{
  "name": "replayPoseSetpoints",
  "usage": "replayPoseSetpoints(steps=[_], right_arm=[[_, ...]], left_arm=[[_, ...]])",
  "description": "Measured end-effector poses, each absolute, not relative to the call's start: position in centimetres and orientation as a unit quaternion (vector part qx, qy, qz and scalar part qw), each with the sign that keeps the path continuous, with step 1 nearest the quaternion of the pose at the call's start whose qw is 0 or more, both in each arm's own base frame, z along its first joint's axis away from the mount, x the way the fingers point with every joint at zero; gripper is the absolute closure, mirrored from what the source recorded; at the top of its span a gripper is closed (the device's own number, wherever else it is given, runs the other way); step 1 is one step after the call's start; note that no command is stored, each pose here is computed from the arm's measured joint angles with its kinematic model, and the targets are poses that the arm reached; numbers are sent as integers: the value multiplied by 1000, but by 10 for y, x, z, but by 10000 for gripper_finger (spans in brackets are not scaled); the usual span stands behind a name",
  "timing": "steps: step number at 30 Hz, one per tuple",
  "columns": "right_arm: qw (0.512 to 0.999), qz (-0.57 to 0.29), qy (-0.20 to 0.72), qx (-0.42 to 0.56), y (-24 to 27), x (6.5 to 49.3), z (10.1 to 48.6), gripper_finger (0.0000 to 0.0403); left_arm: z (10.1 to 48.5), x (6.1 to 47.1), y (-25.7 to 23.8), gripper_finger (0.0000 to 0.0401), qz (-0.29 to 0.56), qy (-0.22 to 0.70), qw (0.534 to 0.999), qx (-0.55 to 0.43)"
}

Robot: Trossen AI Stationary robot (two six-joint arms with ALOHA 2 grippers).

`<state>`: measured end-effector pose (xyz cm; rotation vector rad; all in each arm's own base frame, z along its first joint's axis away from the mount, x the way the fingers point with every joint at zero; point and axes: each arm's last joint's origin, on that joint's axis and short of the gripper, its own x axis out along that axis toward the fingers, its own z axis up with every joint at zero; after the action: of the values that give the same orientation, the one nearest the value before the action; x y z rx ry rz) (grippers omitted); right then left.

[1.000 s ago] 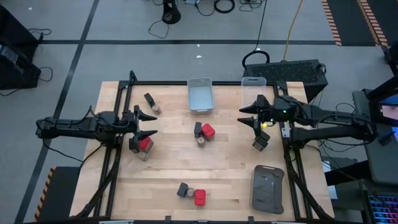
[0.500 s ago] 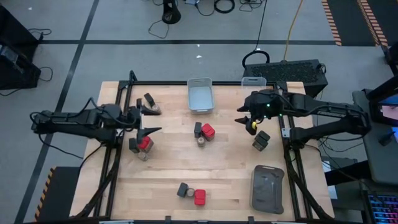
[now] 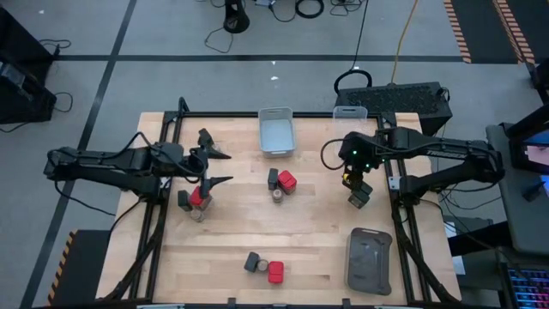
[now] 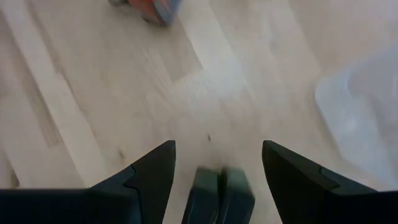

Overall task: Sort spices by type
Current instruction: Put the black seasoning can into the transparent bin

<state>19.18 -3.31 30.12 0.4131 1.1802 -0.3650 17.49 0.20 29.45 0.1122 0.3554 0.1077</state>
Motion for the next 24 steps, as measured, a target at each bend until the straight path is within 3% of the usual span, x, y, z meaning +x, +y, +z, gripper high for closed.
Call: replayPoseSetpoints(steps=[10,24], right_arm=[[704,-257,610,257,-32,183,290,181],[687,-325,602,245,-36,183,279,181]], left_arm=[[291,188,8,100,71,177,980,57],[285,193,10,100,75,195,976,55]])
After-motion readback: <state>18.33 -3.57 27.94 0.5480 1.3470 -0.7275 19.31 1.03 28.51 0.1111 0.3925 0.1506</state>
